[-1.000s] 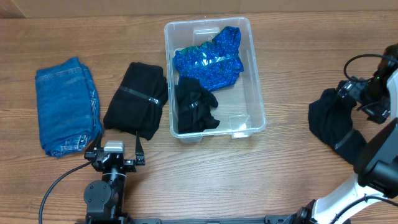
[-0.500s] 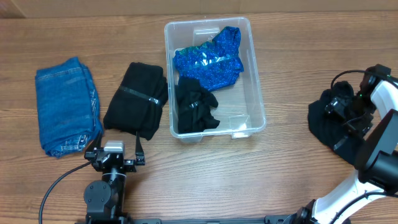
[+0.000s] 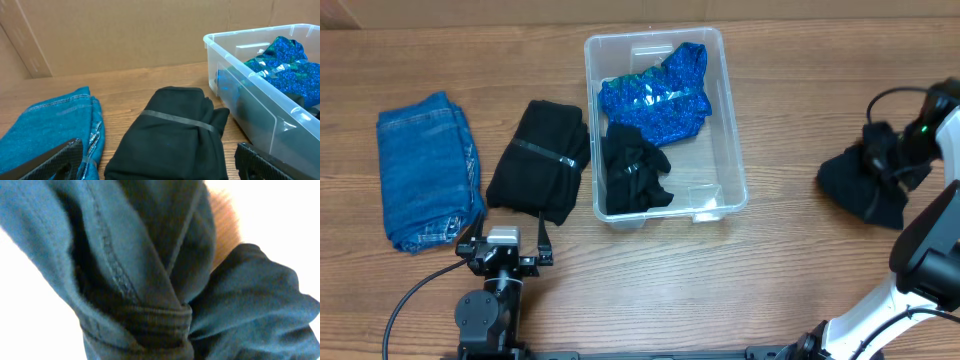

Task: Pack container
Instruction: 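Grasp the remaining black sock with the right gripper and lift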

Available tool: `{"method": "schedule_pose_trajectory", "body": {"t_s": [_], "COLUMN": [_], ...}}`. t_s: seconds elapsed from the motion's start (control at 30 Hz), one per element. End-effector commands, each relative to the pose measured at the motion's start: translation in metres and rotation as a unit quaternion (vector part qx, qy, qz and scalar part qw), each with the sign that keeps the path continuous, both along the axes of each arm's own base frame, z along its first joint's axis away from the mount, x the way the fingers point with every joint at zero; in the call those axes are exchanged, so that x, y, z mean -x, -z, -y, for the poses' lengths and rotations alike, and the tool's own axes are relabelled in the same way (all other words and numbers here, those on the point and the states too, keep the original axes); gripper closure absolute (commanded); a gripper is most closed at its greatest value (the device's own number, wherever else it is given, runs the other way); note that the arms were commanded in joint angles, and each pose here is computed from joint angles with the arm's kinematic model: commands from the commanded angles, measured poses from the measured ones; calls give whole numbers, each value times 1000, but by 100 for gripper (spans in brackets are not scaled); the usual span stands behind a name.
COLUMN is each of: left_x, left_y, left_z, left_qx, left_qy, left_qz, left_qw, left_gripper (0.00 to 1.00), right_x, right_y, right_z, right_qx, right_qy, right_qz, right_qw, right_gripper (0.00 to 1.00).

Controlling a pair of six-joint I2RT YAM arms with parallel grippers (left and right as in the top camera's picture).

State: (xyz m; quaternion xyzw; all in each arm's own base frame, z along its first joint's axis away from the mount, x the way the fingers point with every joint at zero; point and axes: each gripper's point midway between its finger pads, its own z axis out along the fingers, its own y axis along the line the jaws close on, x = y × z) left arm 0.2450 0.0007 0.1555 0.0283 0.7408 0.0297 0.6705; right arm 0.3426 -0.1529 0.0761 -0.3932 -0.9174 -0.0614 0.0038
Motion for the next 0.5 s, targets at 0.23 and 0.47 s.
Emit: {"method": "schedule_pose_trajectory", "body": {"t_s": [0.23, 0.47], "left_x": [0, 0], "left_y": [0, 0], "left_z": [0, 0], "left_qx": [-4, -4], "left_qy": [1, 1], "left_qz": [3, 3], "left_qw": [1000, 1000], "left_gripper": [0, 0], "right_x": [-21, -7], "right_y": [-158, -218], "right_z": [-72, -199], "right_qx": [-19, -19], "right_qy": [-134, -303], "right_qz": [163, 246], "right_qw": [977, 921], "right_gripper": [96, 96]}}
